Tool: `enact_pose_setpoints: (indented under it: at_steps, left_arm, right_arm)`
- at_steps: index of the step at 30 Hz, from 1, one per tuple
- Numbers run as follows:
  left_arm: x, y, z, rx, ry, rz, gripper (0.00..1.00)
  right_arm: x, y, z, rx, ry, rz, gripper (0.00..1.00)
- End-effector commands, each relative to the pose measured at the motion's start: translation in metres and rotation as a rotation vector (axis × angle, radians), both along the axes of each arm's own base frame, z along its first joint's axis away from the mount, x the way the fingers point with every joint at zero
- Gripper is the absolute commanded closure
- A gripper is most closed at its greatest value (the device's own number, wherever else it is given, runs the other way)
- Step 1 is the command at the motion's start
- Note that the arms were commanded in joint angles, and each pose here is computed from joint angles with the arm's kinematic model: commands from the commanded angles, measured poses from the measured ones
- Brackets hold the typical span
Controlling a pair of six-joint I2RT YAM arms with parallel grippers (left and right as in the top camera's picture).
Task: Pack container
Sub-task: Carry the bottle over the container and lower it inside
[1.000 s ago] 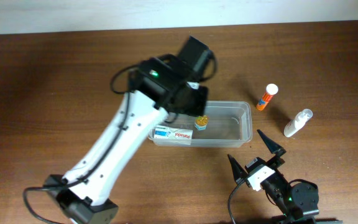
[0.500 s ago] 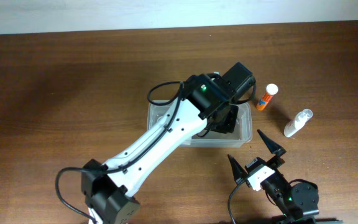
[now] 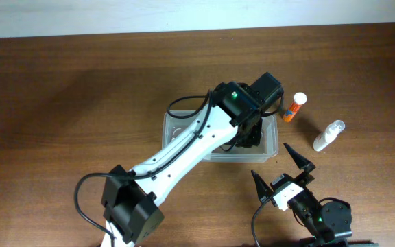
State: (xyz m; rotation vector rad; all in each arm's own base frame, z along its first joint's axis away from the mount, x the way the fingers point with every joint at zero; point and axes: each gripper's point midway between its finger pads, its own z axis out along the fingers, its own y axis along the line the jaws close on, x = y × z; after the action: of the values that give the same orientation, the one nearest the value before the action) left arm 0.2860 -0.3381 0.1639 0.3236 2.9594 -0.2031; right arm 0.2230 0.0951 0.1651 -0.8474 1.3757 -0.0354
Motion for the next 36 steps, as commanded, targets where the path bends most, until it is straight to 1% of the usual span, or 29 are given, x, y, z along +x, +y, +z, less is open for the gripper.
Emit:
enact_pose_setpoints:
  at_steps: [1, 17, 21, 25, 36]
  left_arm:
    - [0.002, 0.001, -0.006, 0.015, 0.002, 0.018, 0.99]
    - [0.005, 0.002, -0.045, 0.091, 0.062, 0.024, 0.99]
    - [0.008, 0.006, -0.054, 0.104, 0.082, 0.062, 0.99]
    - [0.012, 0.008, -0.057, 0.104, 0.086, 0.086, 0.99]
    - [0.013, 0.006, -0.059, 0.102, 0.084, 0.086, 0.98]
  right_arm:
    - [0.001, -0.003, -0.002, 0.006, 0.004, -0.014, 0.02]
    - [0.001, -0.003, -0.002, 0.006, 0.004, -0.014, 0.02]
    - [0.001, -0.003, -0.002, 0.006, 0.004, -0.014, 0.02]
    - [0.001, -0.003, -0.002, 0.006, 0.004, -0.014, 0.02]
    - [0.001, -0.003, -0.002, 0.006, 0.004, -0.014, 0.02]
